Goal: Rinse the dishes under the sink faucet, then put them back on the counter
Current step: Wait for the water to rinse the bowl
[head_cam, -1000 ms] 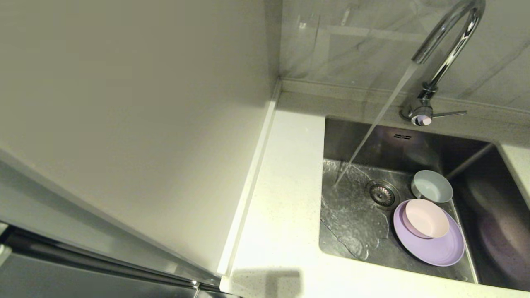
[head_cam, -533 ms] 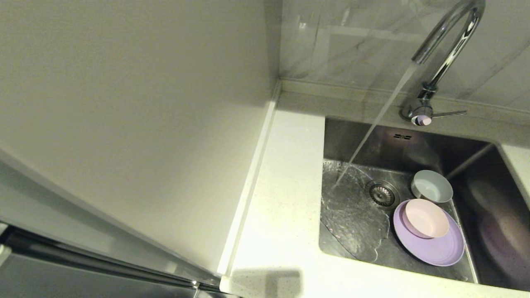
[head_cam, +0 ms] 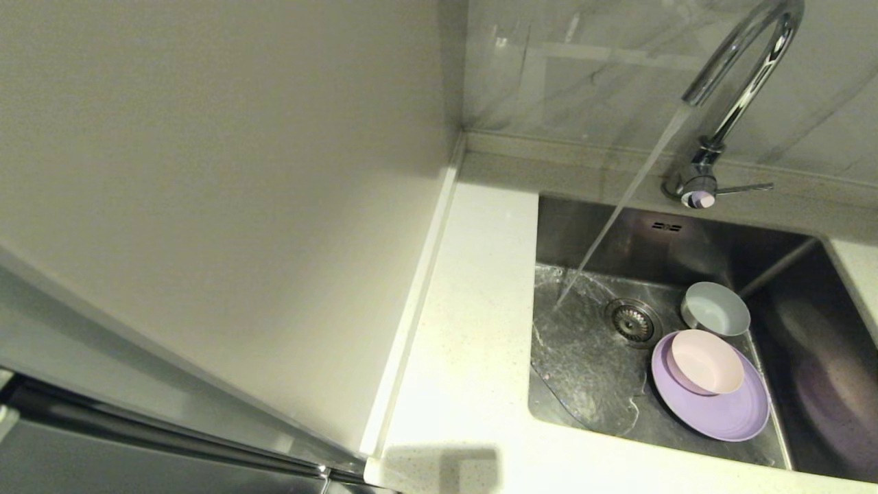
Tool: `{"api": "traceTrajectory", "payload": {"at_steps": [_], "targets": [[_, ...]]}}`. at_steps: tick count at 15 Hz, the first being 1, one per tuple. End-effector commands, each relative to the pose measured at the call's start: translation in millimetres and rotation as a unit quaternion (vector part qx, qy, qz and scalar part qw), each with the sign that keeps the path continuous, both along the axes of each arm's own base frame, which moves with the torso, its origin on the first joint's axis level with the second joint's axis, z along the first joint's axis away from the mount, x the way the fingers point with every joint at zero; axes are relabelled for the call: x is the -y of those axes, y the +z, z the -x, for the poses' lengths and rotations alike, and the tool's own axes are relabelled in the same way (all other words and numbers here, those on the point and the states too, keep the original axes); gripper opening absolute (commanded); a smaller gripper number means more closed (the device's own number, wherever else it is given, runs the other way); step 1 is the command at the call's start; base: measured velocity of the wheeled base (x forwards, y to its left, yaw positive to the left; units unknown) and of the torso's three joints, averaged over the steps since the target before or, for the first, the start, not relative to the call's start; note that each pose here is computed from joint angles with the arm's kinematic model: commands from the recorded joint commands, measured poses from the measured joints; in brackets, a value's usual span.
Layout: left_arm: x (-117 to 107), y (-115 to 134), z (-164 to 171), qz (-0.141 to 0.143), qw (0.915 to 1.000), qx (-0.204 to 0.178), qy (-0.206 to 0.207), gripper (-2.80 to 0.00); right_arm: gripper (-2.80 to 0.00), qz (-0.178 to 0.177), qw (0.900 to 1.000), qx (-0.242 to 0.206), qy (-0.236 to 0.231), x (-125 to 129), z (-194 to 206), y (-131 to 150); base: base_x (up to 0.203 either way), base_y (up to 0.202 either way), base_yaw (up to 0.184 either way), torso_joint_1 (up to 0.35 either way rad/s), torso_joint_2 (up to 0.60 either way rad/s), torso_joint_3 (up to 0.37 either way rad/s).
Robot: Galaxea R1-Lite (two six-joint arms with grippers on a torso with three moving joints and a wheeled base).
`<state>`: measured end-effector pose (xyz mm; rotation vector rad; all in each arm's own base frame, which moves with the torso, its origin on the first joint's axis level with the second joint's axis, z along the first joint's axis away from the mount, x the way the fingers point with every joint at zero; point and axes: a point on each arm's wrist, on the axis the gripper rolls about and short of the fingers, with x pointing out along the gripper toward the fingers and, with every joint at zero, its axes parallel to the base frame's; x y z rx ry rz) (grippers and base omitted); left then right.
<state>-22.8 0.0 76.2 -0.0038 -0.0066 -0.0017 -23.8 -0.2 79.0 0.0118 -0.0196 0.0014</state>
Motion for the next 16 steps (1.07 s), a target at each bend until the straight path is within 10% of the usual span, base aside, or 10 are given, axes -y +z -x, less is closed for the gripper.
{"api": "traceTrajectory", "payload": {"at_steps": [1,16], "targets": [[0.0,-0.8,-0.2,0.000,1.0000,-0.001,0.000,-2.80,-2.80,-0.004,1.000,-0.007,-0.001,0.0,-1.2,-3.2,0.000,0.000,0.000,0.000,0.00,0.000],[0.0,-0.6,-0.2,0.000,1.0000,-0.001,0.000,-2.80,-2.80,-0.004,1.000,-0.006,-0.001,0.1,-1.1,-2.9,0.000,0.000,0.000,0.000,0.00,0.000]]}}
